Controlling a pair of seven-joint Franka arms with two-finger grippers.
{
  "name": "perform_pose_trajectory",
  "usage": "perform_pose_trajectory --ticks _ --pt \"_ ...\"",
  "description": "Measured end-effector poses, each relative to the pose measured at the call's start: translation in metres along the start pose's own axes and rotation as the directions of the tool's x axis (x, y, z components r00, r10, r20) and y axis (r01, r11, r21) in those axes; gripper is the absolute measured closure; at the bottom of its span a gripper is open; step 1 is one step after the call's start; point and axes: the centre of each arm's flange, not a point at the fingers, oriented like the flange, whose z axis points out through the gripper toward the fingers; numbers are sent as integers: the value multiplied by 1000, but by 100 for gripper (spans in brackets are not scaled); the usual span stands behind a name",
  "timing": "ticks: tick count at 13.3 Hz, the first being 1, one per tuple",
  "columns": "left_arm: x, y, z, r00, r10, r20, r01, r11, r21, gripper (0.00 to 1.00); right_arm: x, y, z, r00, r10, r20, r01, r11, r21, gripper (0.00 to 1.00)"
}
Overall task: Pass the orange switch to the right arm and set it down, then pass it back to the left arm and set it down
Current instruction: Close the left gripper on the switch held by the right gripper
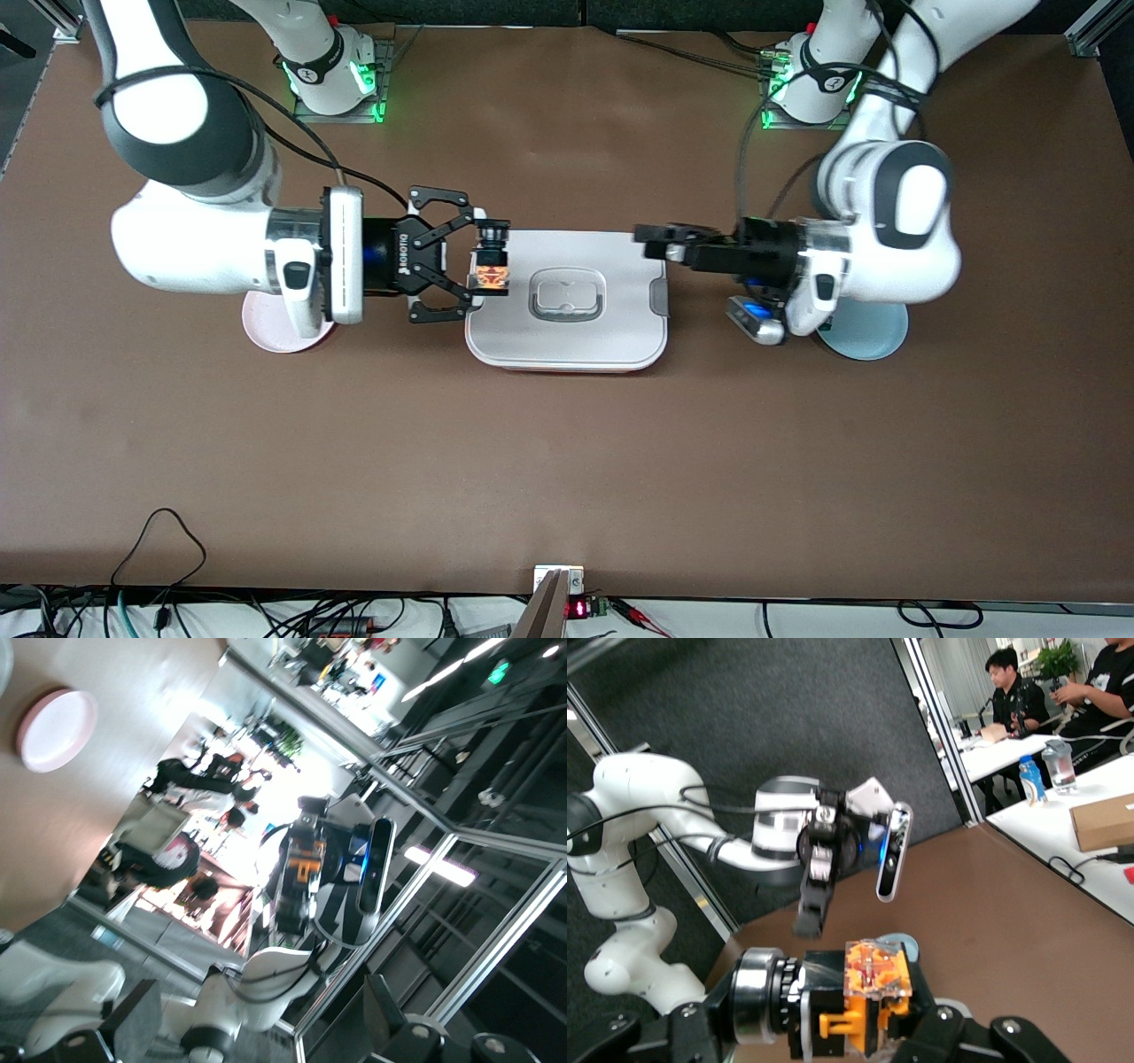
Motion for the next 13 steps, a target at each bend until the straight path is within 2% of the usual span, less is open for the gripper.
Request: perform_pose_trajectory --ticks 4,6,11,13 --pt "-6 -19 46 994 11 -106 -18 998 -61 0 -5 -13 56 997 43 -61 -45 999 -21 28" --pt "-7 -21 57 989 -1 -147 -11 997 -80 0 -7 -21 74 996 52 -67 -53 998 -25 28" --pt "-6 -18 59 987 -27 -161 10 994 -104 0 -8 -21 77 996 60 -72 -62 998 -29 28" --pt "-5 -17 58 986 -37 -162 20 994 -108 4 -8 -20 77 995 61 -74 -63 997 -34 28"
